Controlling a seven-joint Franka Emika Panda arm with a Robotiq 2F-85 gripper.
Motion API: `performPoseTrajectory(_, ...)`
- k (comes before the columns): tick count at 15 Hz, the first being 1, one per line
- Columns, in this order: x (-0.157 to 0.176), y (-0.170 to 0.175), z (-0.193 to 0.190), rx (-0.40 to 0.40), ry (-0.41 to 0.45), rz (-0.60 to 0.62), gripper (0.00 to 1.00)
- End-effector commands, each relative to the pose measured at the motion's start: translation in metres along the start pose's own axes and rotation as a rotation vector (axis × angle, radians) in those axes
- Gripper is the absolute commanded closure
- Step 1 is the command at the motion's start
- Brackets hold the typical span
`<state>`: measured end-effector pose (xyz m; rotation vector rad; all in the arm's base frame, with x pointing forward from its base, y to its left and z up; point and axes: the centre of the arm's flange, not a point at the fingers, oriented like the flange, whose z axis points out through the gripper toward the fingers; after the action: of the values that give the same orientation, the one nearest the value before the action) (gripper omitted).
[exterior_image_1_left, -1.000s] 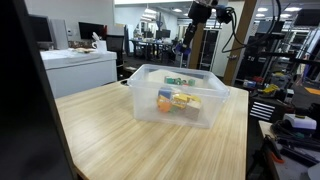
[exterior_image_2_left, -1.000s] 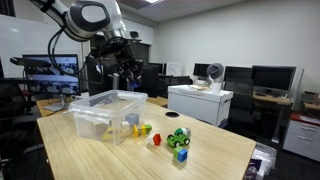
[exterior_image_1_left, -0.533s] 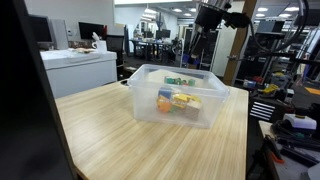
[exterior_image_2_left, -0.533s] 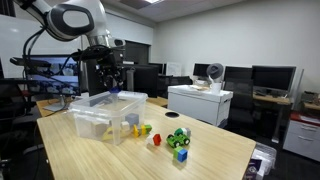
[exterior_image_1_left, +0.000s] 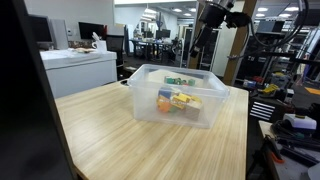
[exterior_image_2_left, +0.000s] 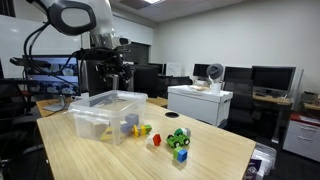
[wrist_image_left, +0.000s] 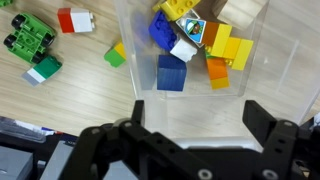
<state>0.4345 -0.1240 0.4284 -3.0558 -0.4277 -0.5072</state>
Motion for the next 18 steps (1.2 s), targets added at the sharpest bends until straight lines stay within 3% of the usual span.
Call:
performPoseTrajectory(1, 0.000, 0.024, -0.010, -0.001, 0.046, 0.041, 0.00)
performPoseTrajectory(4, -0.010, 0.064, -0.013, -0.049, 0.065, 0.126, 0.00)
performPoseTrajectory(9, -0.070, 0.147, 0.002, -0.131, 0.040, 0.347, 0.00)
performPoseTrajectory(13, -0.098, 0.167, 0.028, -0.125, -0.022, 0.465, 0.00)
performPoseTrajectory(18, -0.094, 0.168, 0.068, -0.069, -0.106, 0.557, 0.00)
